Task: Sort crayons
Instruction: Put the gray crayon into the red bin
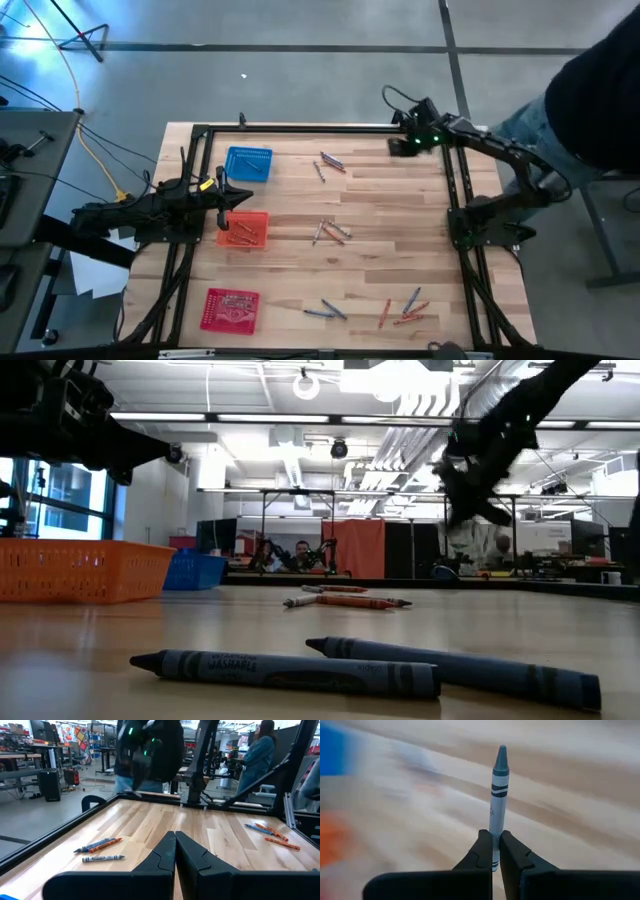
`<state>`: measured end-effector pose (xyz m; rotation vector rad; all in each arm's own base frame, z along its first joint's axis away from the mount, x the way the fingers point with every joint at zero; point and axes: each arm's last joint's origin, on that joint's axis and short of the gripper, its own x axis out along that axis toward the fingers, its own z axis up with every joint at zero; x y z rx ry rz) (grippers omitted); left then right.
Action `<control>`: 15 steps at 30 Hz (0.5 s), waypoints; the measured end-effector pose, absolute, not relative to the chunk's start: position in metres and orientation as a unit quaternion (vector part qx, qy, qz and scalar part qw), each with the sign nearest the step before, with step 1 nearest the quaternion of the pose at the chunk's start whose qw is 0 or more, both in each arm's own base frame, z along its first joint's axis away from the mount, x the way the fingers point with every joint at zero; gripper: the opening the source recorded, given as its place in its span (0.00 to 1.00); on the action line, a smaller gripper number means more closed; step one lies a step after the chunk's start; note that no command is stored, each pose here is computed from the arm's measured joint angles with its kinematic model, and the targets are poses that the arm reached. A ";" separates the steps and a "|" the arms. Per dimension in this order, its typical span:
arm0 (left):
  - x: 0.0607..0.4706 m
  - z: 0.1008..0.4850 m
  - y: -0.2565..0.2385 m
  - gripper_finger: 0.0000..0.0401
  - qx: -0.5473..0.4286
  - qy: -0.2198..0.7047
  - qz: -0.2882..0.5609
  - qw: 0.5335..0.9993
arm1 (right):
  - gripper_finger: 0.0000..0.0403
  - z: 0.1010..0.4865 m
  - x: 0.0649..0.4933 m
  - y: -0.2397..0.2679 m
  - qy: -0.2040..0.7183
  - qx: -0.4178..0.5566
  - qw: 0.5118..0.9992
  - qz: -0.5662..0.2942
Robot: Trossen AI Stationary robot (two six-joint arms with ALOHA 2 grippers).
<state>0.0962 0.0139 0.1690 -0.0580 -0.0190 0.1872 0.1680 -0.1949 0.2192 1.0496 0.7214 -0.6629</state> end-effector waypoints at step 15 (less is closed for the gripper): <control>0.096 0.169 0.014 0.00 -0.029 -0.009 0.093 0.995 | 0.00 0.276 0.285 -0.075 0.141 0.297 0.944 -0.035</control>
